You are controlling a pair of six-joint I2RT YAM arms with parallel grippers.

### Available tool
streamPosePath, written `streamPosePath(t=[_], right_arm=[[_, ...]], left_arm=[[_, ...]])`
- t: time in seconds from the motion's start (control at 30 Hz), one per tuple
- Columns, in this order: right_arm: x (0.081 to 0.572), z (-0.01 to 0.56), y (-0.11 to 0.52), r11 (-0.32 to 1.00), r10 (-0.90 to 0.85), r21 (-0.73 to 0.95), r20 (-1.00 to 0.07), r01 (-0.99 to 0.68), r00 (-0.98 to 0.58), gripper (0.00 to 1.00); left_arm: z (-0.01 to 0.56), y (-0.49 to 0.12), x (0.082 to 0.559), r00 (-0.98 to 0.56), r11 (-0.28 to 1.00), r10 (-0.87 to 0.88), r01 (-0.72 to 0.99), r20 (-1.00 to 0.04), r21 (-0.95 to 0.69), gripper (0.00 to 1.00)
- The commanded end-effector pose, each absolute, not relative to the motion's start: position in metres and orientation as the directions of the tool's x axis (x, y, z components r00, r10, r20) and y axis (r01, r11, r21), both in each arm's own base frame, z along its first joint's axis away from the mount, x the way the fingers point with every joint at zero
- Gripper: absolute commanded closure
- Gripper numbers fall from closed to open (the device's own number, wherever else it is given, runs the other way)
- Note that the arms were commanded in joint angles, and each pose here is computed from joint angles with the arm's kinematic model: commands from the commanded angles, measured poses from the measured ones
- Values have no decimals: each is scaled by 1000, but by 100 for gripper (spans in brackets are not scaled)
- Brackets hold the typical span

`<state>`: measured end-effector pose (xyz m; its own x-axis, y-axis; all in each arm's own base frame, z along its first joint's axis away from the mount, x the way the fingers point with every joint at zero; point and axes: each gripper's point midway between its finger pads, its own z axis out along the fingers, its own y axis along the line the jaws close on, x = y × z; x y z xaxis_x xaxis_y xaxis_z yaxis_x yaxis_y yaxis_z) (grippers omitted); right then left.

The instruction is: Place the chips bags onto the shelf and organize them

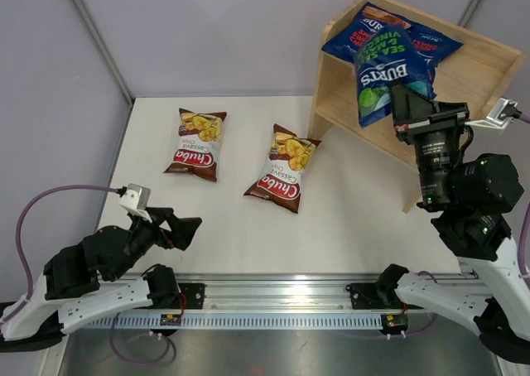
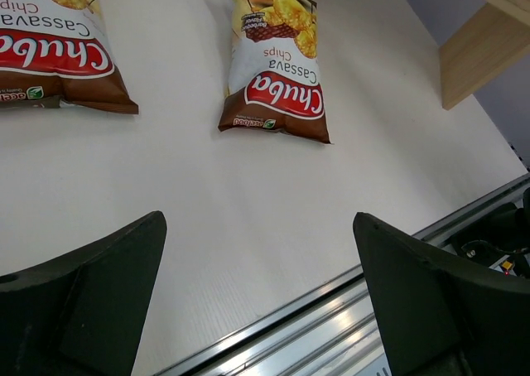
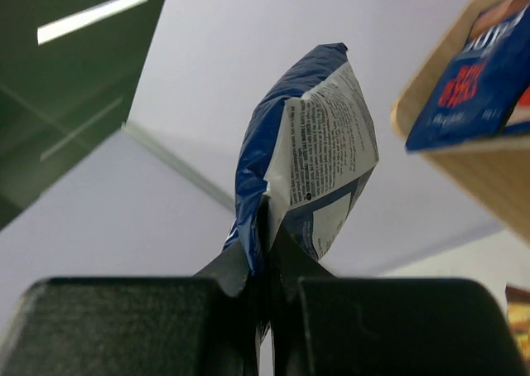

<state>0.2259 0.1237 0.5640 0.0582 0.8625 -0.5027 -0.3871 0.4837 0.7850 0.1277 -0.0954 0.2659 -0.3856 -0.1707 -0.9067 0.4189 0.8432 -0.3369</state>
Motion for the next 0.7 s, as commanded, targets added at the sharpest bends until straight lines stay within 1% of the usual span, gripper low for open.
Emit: streamPosePath(t=[0.0, 0.03, 0.13, 0.2, 0.3, 0.47, 0.63, 0.67], right_arm=[[233, 600, 70, 443, 881, 843, -345, -306, 325, 100], [239, 598, 63, 446, 865, 855, -337, -263, 373, 100], [237, 609, 39, 454, 815, 865, -308, -211, 491, 100], [234, 621, 29, 479, 772, 851, -292, -215, 565, 100], [233, 628, 17, 489, 725, 856, -291, -169, 624, 100], [238, 627, -1, 494, 662, 863, -298, -102, 688, 100], [252, 618, -17, 476, 640, 877, -294, -65, 710, 100], [254, 619, -20, 445, 654, 890, -252, -94, 713, 100]], left_arm=[[268, -95, 134, -364, 853, -203, 389, -909, -347, 1], [267, -98, 134, -371, 853, -192, 395, -909, -341, 1], [260, -108, 135, -393, 861, -138, 407, -909, -306, 1], [256, -116, 136, -409, 864, -98, 418, -907, -281, 1], [252, -121, 136, -422, 866, -70, 423, -904, -265, 1], [257, -118, 133, -408, 848, -104, 440, -907, -295, 1], [265, -112, 128, -386, 824, -151, 460, -910, -332, 1], [266, -111, 128, -384, 820, -158, 463, -910, -337, 1]])
